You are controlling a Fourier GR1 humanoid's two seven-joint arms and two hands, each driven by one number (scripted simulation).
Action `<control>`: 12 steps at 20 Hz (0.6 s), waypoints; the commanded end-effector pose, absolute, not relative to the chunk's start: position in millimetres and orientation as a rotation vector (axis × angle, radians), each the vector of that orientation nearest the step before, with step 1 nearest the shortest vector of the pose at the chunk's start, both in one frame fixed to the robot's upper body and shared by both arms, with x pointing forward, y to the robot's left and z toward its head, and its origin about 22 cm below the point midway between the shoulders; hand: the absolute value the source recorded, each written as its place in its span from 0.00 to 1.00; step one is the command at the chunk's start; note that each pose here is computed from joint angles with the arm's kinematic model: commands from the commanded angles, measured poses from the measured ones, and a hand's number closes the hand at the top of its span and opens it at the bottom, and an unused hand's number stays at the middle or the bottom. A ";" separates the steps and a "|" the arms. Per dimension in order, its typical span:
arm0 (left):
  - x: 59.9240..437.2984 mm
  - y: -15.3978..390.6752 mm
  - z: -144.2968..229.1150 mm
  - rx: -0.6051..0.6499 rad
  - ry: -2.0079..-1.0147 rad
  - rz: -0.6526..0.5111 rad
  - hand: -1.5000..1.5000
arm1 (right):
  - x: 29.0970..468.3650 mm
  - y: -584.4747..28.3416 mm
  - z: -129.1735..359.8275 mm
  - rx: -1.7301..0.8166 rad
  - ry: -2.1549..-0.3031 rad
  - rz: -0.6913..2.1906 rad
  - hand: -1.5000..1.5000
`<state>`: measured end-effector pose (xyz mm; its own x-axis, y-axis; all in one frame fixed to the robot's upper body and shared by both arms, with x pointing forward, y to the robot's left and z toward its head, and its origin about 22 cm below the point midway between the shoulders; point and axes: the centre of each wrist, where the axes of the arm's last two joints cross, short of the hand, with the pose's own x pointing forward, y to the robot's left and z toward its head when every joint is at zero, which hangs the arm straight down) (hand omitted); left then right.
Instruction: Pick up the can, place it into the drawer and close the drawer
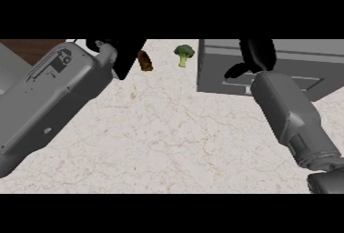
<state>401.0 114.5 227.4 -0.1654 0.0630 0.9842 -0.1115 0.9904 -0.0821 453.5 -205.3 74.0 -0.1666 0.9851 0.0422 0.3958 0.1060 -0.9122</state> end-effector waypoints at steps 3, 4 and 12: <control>392.0 112.6 224.3 0.027 -1.732 0.143 0.00 | 469.5 -213.4 118.6 -1.440 -1.670 0.986 0.00; 391.6 111.3 226.7 0.012 -1.709 0.138 0.00 | 466.8 -204.7 106.8 -1.437 -1.668 0.968 0.00; 388.7 118.1 228.9 0.008 -1.734 0.142 0.00 | 475.6 -178.1 135.5 -1.115 -1.790 0.927 0.00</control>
<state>391.2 117.1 228.4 -0.1648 0.0670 0.9840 -0.0978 0.9917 -0.0839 463.7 -187.4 92.1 -0.2267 0.9673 0.1135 0.2868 0.1777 -0.9414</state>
